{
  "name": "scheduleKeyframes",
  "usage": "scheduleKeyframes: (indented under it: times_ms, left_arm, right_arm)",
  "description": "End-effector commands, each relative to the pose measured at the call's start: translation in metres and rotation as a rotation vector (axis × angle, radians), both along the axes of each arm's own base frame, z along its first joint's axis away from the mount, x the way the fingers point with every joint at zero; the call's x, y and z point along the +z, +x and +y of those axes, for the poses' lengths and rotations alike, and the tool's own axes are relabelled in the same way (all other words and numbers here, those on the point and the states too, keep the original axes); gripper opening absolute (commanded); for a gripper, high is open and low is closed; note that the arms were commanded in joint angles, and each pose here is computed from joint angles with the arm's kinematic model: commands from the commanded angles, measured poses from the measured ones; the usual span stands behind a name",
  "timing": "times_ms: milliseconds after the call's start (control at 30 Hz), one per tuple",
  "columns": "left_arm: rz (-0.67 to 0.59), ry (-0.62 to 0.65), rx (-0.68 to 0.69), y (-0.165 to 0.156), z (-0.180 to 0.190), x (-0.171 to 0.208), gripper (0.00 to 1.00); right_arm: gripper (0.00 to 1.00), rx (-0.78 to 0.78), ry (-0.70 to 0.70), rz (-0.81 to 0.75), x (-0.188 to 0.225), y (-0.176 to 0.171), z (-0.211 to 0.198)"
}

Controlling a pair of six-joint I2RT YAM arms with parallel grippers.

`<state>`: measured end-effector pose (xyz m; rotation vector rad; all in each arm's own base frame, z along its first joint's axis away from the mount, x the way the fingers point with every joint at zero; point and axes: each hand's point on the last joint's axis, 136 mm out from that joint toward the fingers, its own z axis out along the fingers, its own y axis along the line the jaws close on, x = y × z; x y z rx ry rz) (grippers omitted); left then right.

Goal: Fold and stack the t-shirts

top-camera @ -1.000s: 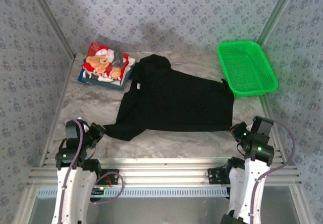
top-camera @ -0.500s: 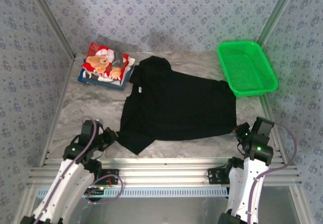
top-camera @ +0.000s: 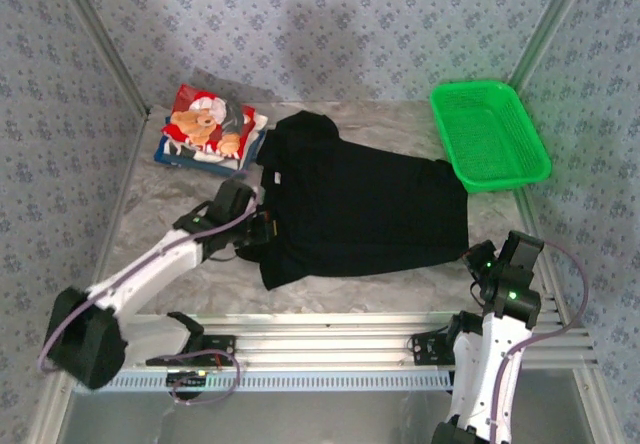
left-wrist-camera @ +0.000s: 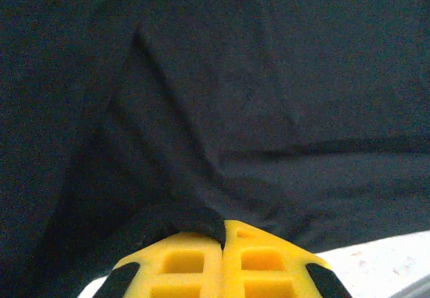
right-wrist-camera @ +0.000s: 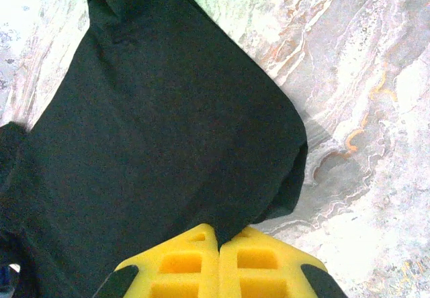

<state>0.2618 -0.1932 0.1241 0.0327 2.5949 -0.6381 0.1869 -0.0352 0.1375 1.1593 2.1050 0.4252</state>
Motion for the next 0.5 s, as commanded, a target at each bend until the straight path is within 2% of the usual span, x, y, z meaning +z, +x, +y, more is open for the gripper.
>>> scheduleKeyframes:
  times_ms: [0, 167, 267, 467]
  left_arm:
    - [-0.059, 0.039, -0.075, 0.022, -0.015, 0.003, 0.00]
    - [0.010, 0.047, -0.105, 0.041, -0.038, -0.029, 0.00]
    - [0.027, 0.008, -0.082, 0.032, -0.038, -0.034, 0.00]
    - [-0.029, 0.067, 0.156, -0.018, 0.051, -0.016, 0.00]
  right_arm:
    - [0.00, 0.001, -0.010, -0.015, 0.000, 0.002, -0.002]
    - [0.00, 0.011, -0.008, -0.016, -0.003, 0.002, 0.000]
    - [0.00, 0.018, -0.015, -0.012, -0.002, 0.001, 0.000]
    - [0.00, 0.010, -0.013, -0.031, 0.001, 0.005, -0.001]
